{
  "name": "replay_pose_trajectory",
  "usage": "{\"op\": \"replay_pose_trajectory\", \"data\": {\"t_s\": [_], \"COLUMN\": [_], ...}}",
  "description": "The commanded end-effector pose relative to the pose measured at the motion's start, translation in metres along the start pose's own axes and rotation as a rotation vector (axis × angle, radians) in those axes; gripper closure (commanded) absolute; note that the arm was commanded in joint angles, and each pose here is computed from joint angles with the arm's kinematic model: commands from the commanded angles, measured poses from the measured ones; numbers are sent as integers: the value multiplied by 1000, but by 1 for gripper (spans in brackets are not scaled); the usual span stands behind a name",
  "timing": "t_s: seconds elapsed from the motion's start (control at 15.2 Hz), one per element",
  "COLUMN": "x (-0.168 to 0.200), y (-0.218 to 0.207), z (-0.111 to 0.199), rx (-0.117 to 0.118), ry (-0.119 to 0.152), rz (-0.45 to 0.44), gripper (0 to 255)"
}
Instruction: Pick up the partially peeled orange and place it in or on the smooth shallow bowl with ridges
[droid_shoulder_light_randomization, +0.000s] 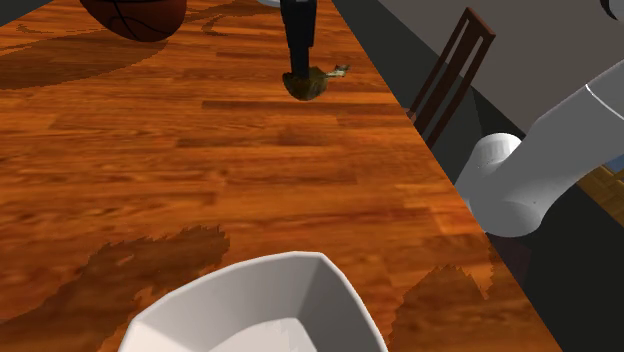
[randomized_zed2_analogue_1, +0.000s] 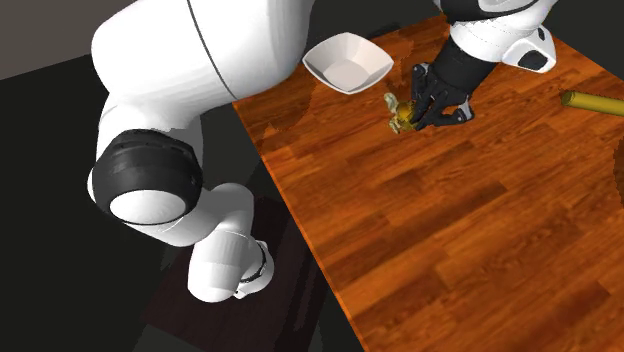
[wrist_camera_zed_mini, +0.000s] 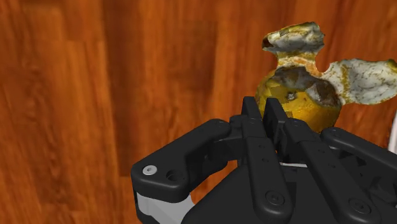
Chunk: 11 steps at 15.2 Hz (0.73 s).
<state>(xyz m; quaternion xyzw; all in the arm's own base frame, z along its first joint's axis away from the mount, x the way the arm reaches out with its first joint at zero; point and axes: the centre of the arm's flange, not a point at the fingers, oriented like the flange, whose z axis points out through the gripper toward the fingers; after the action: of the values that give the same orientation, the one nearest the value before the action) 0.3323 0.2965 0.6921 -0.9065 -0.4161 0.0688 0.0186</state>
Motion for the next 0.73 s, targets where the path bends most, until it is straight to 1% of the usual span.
{"op": "replay_pose_trajectory", "data": {"t_s": [0.0,0.66], "x": [6,40], "y": [-25,-153], "z": [1,2], "rx": [0,0], "ry": [0,0], "rz": [1,1], "gripper": [255,255]}}
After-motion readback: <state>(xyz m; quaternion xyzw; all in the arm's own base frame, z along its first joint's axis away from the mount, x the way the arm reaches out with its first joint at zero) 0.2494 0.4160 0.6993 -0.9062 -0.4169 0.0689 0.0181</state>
